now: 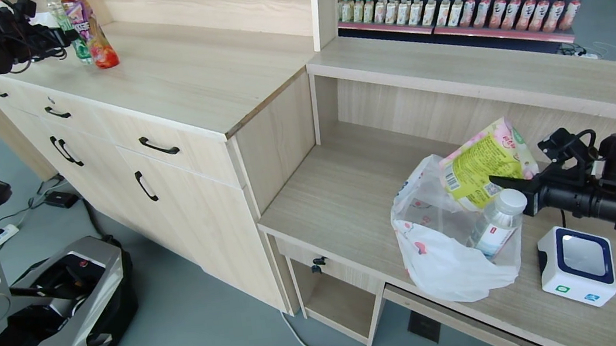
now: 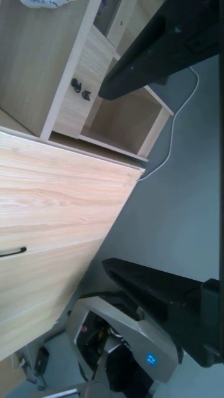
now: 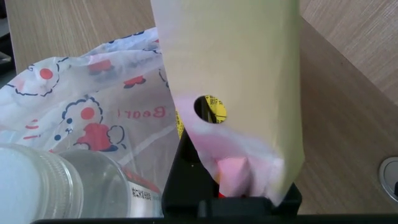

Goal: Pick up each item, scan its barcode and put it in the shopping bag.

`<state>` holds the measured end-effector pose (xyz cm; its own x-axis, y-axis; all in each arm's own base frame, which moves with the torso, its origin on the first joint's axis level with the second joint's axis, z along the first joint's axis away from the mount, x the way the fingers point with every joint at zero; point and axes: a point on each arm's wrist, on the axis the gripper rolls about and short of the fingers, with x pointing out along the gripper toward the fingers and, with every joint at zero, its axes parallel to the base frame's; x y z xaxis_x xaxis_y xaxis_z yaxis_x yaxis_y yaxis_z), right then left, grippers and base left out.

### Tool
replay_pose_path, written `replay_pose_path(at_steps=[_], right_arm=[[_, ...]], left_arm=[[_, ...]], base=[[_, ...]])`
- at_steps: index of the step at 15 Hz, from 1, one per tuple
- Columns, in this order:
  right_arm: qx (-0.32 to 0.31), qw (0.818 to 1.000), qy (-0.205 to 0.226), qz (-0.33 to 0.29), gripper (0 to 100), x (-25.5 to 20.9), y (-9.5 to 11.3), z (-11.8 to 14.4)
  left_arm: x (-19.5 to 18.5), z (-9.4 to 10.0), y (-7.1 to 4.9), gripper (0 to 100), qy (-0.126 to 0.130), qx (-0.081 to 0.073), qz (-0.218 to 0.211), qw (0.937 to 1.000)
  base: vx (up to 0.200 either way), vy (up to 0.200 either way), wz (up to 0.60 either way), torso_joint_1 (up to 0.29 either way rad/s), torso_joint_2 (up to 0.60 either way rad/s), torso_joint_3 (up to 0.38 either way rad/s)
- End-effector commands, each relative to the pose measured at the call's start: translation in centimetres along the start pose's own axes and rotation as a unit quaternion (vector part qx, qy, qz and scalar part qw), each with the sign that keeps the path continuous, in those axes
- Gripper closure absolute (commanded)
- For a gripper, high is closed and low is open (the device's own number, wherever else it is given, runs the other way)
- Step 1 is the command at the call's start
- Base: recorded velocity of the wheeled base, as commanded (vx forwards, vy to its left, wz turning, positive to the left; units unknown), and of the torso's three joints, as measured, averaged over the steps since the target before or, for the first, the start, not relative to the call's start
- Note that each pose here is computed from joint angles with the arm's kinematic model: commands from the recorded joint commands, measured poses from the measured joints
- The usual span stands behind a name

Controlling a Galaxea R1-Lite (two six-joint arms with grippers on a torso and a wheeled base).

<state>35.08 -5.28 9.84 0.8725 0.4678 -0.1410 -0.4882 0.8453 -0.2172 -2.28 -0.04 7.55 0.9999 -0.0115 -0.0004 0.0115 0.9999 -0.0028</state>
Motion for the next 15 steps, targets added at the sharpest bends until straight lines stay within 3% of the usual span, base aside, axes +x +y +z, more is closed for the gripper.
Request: replay_pose_path(at_steps=[1, 9, 13, 15], right_arm=[[0.000, 1.000, 0.000, 0.001, 0, 0.1, 0.0, 0.0], [0.010, 1.000, -0.013, 0.000, 0, 0.2, -0.2, 0.4], [0.040, 0.997, -0.056, 0.019, 0, -0.1, -0.5, 2.4], [0.021, 0.996, -0.083, 0.026, 0, -0.3, -0.8, 4.1]], left_arm=[[0.0, 0.0, 0.0, 0, 0.000, 0.000, 0.000, 1.0000], [0.0, 0.0, 0.0, 0, 0.000, 0.000, 0.000, 1.0000], [0.0, 0.0, 0.0, 0, 0.000, 0.000, 0.000, 1.0000], [0.0, 0.0, 0.0, 0, 0.000, 0.000, 0.000, 1.0000]], base=[[0.000, 0.000, 0.00, 0.000, 0.00, 0.000], [0.000, 0.000, 0.00, 0.000, 0.00, 0.000], [0.000, 0.000, 0.00, 0.000, 0.00, 0.000], [0.000, 0.000, 0.00, 0.000, 0.00, 0.000]])
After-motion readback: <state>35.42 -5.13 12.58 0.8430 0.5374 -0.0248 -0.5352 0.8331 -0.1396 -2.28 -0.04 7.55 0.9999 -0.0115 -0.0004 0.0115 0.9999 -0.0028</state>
